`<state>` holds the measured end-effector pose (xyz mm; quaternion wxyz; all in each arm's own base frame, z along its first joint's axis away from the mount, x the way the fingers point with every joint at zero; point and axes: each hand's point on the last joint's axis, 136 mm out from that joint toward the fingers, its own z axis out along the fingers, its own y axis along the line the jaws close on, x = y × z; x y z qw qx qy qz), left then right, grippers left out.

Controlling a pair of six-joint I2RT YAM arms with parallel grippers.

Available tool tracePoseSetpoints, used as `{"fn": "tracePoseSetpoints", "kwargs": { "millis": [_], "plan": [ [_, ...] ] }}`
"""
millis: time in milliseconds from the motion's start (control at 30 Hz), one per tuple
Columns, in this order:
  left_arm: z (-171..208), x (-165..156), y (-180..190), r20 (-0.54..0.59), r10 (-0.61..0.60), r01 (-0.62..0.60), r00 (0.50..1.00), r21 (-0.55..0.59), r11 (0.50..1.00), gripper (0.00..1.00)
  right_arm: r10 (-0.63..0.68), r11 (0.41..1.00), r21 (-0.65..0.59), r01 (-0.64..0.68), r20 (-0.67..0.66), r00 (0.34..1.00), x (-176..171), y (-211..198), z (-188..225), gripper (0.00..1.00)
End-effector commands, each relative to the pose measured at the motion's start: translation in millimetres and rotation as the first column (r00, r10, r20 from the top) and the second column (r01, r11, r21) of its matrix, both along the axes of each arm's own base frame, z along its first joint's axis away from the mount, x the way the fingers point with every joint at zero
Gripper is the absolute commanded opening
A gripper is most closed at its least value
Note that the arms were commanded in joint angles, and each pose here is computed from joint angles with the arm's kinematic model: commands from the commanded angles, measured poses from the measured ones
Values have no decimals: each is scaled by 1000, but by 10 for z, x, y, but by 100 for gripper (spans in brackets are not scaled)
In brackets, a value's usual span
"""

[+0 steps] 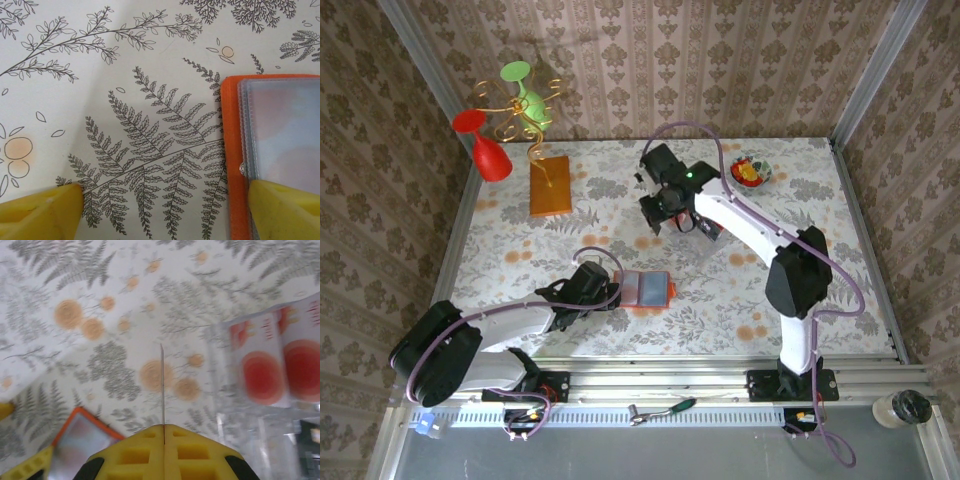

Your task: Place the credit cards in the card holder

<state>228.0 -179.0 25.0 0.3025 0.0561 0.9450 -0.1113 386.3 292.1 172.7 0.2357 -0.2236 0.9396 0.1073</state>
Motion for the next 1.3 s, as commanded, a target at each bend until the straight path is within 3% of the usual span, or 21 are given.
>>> {"fn": "tracePoseSetpoints", "kwargs": {
  "millis": [0, 233, 467, 667, 933, 1267],
  "plan": [
    [-27, -73, -29, -26, -9, 8, 1000, -22, 1000, 87, 28, 996, 90, -24, -47, 999, -286, 201, -18, 0],
    [-6, -73, -12, -21, -1, 1, 1000, -24, 1000, 87, 57, 993, 107, -44, -122, 991, -701, 381, -370, 0],
    [7, -80, -10, -20, -4, 3, 1000, -25, 1000, 87, 55, 995, 96, -39, -172, 984, -903, 419, -663, 0],
    [42, -75, -3, -14, -4, 4, 1000, -23, 1000, 88, 53, 995, 90, -36, -195, 979, -981, 421, -810, 0],
    [128, -57, 3, 4, -10, 11, 1000, -20, 1000, 99, 50, 997, 64, -37, -219, 974, -1017, 414, -985, 0],
    [32, -78, -23, -18, -31, 30, 999, -10, 999, 99, 45, 998, 56, -33, -230, 972, -1025, 400, -1047, 0]
  ]
}}
